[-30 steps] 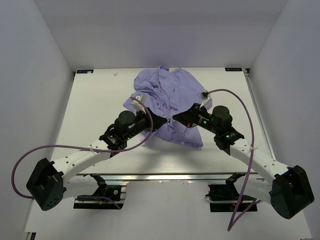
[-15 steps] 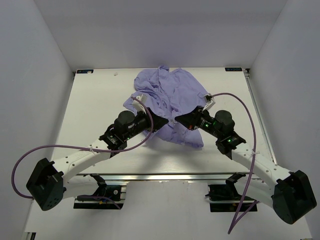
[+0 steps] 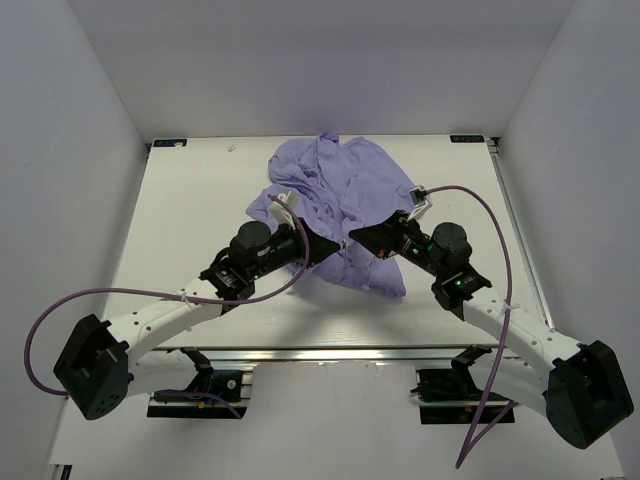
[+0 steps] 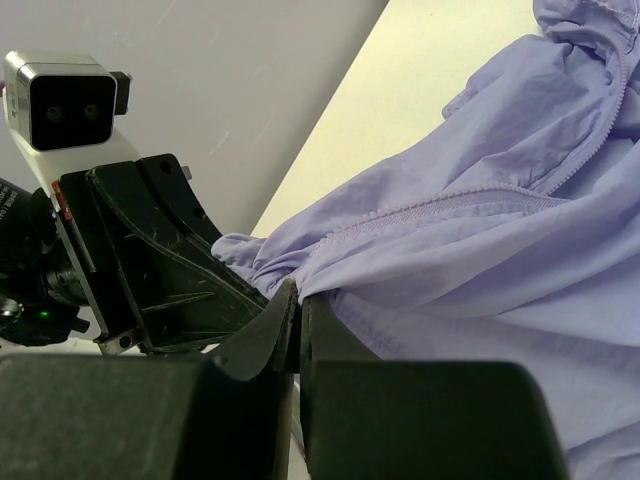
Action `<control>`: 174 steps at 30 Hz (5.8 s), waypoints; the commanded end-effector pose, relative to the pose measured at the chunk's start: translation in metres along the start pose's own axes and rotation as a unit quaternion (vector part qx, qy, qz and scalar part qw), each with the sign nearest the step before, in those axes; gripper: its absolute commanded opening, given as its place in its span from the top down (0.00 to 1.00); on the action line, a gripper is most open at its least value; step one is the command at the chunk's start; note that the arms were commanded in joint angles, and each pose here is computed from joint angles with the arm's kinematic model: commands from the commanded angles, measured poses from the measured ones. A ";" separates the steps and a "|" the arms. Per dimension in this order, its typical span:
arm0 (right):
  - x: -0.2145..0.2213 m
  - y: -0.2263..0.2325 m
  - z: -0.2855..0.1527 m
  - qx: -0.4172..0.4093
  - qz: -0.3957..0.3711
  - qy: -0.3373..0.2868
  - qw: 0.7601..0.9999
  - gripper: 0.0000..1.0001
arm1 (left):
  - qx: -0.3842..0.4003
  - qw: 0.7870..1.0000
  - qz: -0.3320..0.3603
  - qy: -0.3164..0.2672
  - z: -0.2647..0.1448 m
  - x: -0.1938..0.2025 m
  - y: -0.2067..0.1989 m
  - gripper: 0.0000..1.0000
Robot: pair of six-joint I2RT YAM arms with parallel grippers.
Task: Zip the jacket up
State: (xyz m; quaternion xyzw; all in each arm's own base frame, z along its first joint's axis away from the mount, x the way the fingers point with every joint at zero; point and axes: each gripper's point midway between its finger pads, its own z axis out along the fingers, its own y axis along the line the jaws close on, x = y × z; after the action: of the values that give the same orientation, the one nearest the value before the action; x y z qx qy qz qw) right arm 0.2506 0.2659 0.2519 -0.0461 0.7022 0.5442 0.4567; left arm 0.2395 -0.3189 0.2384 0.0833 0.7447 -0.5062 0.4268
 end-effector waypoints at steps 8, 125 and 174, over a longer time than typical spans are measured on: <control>-0.003 -0.005 0.000 0.017 -0.012 -0.001 1.000 1.00 | 0.024 1.000 0.005 0.003 -0.007 0.000 -0.013 1.00; 0.146 -0.027 -0.022 0.237 -0.127 0.101 0.958 1.00 | -0.051 0.992 -0.078 0.082 -0.028 0.067 0.034 1.00; 0.076 -0.024 0.064 0.244 -0.219 0.196 0.924 1.00 | -0.085 0.977 -0.022 0.196 -0.065 0.104 0.041 1.00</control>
State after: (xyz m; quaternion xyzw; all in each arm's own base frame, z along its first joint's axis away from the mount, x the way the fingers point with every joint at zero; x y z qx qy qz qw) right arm 0.2177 0.3300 0.1410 -0.2433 0.8860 0.2012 0.3396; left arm 0.1846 -0.2744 0.1344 0.0950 0.8584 -0.4044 0.3008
